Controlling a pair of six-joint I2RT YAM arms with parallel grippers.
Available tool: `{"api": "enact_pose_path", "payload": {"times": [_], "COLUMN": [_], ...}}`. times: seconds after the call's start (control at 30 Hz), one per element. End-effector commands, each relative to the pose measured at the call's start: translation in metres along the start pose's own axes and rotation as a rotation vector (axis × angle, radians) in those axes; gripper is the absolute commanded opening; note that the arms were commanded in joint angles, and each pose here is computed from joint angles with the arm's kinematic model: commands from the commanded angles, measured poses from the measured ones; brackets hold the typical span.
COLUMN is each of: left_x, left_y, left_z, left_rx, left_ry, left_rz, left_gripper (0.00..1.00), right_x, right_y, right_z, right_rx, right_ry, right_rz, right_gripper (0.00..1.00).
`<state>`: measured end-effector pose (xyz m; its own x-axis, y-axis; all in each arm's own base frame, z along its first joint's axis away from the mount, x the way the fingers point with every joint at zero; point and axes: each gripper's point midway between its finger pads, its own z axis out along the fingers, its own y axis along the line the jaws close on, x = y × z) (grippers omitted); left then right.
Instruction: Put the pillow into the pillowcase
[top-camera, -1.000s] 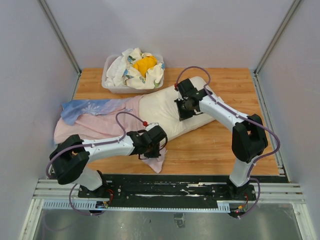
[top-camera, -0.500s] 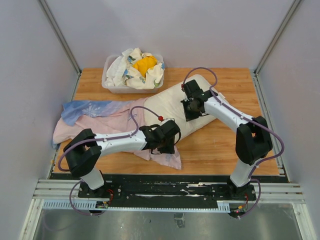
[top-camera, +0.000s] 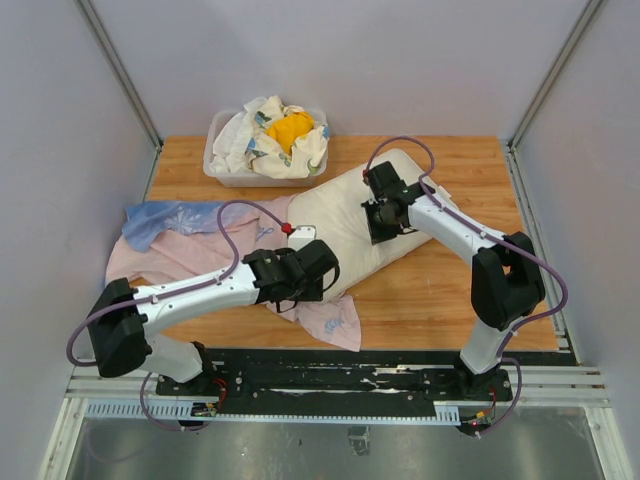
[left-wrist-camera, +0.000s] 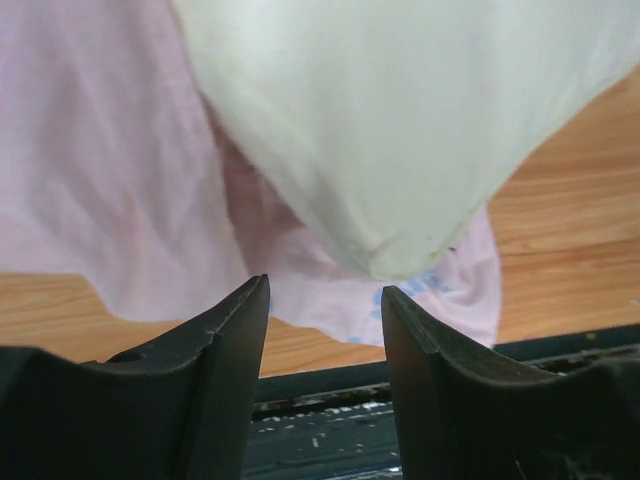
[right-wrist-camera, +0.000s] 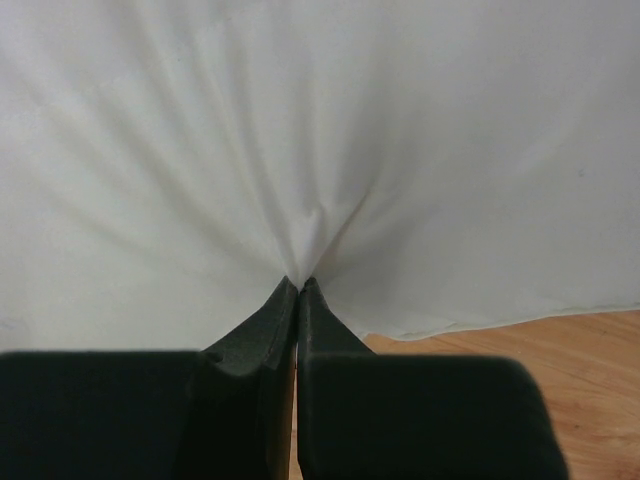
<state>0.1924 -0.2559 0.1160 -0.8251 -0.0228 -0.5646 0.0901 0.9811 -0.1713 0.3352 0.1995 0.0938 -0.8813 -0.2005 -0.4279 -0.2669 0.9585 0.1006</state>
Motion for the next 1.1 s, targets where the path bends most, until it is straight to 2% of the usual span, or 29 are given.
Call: {"api": "enact_pose_path", "payload": {"times": [0.0, 0.27, 0.57, 0.67, 0.73, 0.8, 0.97, 1.07], "left_x": [0.008, 0.011, 0.017, 0.016, 0.013, 0.006, -0.015, -0.029], "left_y": [0.047, 0.076, 0.082, 0.084, 0.081, 0.075, 0.044, 0.018], "left_z": [0.008, 0.019, 0.034, 0.036, 0.032, 0.027, 0.004, -0.011], "left_rx": [-0.208, -0.377, -0.427, -0.436, -0.425, -0.4, -0.286, -0.153], "left_ry": [-0.022, -0.045, -0.04, -0.046, -0.052, -0.06, -0.053, -0.065], "left_rz": [0.048, 0.097, 0.126, 0.127, 0.119, 0.111, 0.089, 0.066], "left_gripper": [0.53, 0.53, 0.47, 0.28, 0.21, 0.2, 0.02, 0.0], "right_x": [0.005, 0.006, 0.009, 0.01, 0.011, 0.012, 0.013, 0.013], "right_y": [-0.002, 0.0, 0.0, -0.001, -0.001, -0.001, 0.0, -0.001], "right_z": [-0.004, -0.007, -0.008, -0.009, -0.009, -0.009, -0.011, -0.014], "right_rx": [-0.015, -0.024, -0.025, -0.024, -0.024, -0.024, -0.025, -0.022], "right_ry": [0.009, 0.006, 0.006, 0.007, 0.007, 0.008, 0.006, 0.0], "right_rz": [0.032, 0.033, 0.036, 0.038, 0.037, 0.038, 0.036, 0.034], "right_gripper": [0.01, 0.01, 0.01, 0.01, 0.01, 0.01, 0.01, 0.01]}}
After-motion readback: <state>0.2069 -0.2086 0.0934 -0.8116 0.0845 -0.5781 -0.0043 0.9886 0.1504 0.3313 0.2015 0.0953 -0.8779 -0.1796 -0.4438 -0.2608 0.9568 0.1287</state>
